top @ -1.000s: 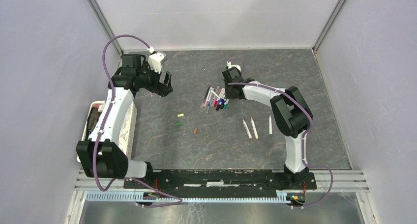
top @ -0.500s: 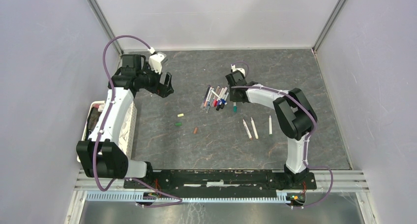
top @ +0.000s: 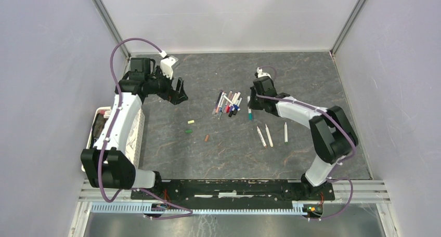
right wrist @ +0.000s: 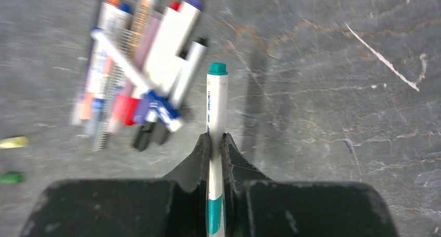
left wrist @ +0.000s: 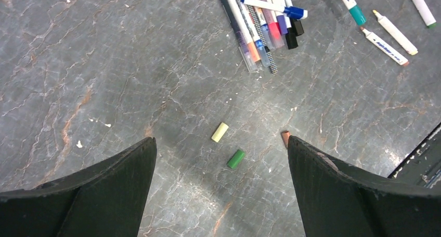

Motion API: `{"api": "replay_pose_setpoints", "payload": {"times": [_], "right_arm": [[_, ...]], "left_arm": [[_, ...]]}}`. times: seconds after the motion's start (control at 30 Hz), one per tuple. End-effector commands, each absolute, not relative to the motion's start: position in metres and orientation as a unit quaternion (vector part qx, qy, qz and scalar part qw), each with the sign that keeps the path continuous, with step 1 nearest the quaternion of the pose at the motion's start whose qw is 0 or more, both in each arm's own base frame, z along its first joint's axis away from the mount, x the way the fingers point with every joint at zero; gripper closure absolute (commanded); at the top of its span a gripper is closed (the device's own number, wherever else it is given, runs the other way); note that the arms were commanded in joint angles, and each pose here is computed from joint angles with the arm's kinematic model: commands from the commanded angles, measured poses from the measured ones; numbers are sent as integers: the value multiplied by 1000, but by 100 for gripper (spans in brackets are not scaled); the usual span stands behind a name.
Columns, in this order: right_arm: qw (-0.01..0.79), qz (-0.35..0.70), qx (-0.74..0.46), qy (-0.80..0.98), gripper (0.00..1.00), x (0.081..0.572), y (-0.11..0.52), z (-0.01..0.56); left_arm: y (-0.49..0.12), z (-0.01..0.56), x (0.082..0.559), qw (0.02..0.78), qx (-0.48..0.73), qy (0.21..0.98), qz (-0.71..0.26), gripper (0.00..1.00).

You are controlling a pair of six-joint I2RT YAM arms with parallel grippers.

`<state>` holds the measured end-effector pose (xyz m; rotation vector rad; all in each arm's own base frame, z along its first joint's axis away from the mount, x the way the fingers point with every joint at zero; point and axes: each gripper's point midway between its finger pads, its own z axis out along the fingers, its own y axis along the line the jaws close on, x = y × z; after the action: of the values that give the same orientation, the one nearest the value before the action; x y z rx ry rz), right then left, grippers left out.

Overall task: Open the pen caps
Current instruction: Pick up the pen from the center of the board.

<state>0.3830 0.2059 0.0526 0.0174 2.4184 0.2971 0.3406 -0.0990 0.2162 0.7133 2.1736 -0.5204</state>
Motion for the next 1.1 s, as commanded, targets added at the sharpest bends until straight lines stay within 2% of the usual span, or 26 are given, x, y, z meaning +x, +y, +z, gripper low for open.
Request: {"api": "replay_pose_setpoints", "payload": {"times": [0.0,0.27,0.57,1.0,1.07], "right_arm": [[440,235,21,866,100,394,241,141],[532,349,42,770,100,352,299,240],[577,424,43,697,100,312,352,320],[585,458,58,667,100,294,373,350],[588,456,62,665,100,293,371,349]], "left_arm": [[-115,233,328,394,278,842,-244,0],[-161,246,296,373,301,808,-343,0],[-210,271,251,362,334,749,-443,0],[-221,269,242,354,339,735,-468,16],[-221,267,242,355,340,735,-466,21]]}}
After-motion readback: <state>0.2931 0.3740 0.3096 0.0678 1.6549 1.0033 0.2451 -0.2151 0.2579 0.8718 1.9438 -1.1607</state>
